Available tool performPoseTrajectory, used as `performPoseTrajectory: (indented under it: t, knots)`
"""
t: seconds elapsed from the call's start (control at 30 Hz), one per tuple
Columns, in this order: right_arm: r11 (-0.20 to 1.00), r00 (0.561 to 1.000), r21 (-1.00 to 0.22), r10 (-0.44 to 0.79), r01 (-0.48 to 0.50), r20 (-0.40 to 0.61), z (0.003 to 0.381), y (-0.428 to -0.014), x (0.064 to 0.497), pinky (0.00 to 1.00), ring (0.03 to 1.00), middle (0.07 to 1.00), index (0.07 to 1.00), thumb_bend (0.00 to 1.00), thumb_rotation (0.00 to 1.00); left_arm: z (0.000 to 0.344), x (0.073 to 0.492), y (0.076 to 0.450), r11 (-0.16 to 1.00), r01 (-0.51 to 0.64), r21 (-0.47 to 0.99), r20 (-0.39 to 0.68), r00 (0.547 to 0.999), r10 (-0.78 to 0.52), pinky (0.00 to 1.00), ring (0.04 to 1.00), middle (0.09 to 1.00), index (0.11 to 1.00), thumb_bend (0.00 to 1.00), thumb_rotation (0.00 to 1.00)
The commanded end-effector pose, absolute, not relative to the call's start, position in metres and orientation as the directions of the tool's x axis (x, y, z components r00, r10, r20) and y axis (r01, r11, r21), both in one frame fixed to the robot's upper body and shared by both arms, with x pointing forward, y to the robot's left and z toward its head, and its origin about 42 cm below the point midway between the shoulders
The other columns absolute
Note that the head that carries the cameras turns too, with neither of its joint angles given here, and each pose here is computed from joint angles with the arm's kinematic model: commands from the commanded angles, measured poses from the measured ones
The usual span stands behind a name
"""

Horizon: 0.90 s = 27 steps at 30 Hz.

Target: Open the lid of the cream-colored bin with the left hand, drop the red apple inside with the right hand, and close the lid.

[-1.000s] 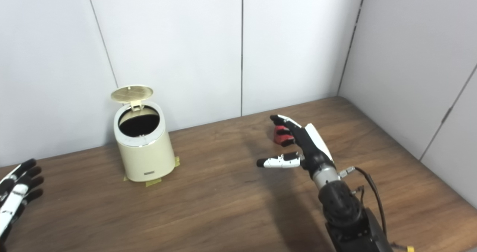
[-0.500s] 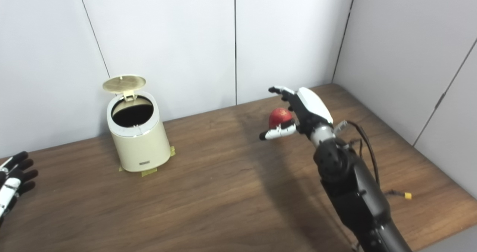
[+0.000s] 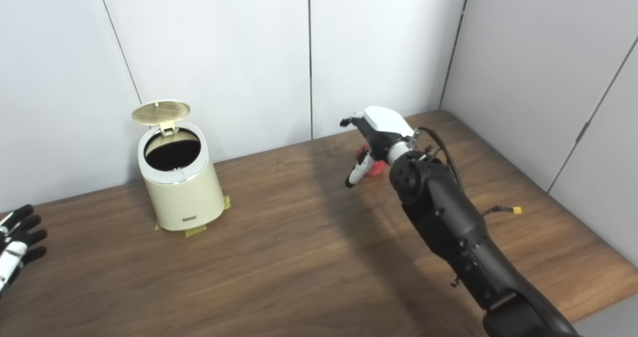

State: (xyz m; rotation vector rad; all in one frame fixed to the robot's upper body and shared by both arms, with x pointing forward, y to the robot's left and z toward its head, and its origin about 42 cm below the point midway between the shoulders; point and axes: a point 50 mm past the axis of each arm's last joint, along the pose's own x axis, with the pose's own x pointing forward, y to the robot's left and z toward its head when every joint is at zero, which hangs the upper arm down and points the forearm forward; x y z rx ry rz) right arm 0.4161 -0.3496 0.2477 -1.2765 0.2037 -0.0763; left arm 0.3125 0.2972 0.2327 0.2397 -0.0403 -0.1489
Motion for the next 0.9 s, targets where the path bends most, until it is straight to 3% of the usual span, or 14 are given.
performPoseTrajectory:
  t: [0.0,0.5,0.87]
  knots:
    - [0.227,0.987,-0.973,-0.161,0.027,-0.010,0.285,-0.359,0.431,0.69,0.874,0.898,0.800,0.99,0.13,0.255,0.315,0.297,0.958,0.127,0.257,0.099,0.983,-0.157,0.86,0.894,0.930,0.946,0.24,0.56]
    - [0.116,0.976,-0.988,-0.180,-0.101,-0.121,0.278,-0.383,0.463,0.74,0.884,0.867,0.791,0.94,0.08,0.264,0.308,0.290,0.964,0.153,0.217,0.074,0.982,-0.172,0.84,0.891,0.949,0.969,0.24,0.56]
    - [0.039,0.975,-0.991,-0.177,-0.131,-0.136,0.263,-0.383,0.467,0.79,0.899,0.874,0.774,0.93,0.13,0.268,0.307,0.289,0.966,0.148,0.212,0.056,0.985,-0.164,0.83,0.896,0.953,0.964,0.23,0.59]
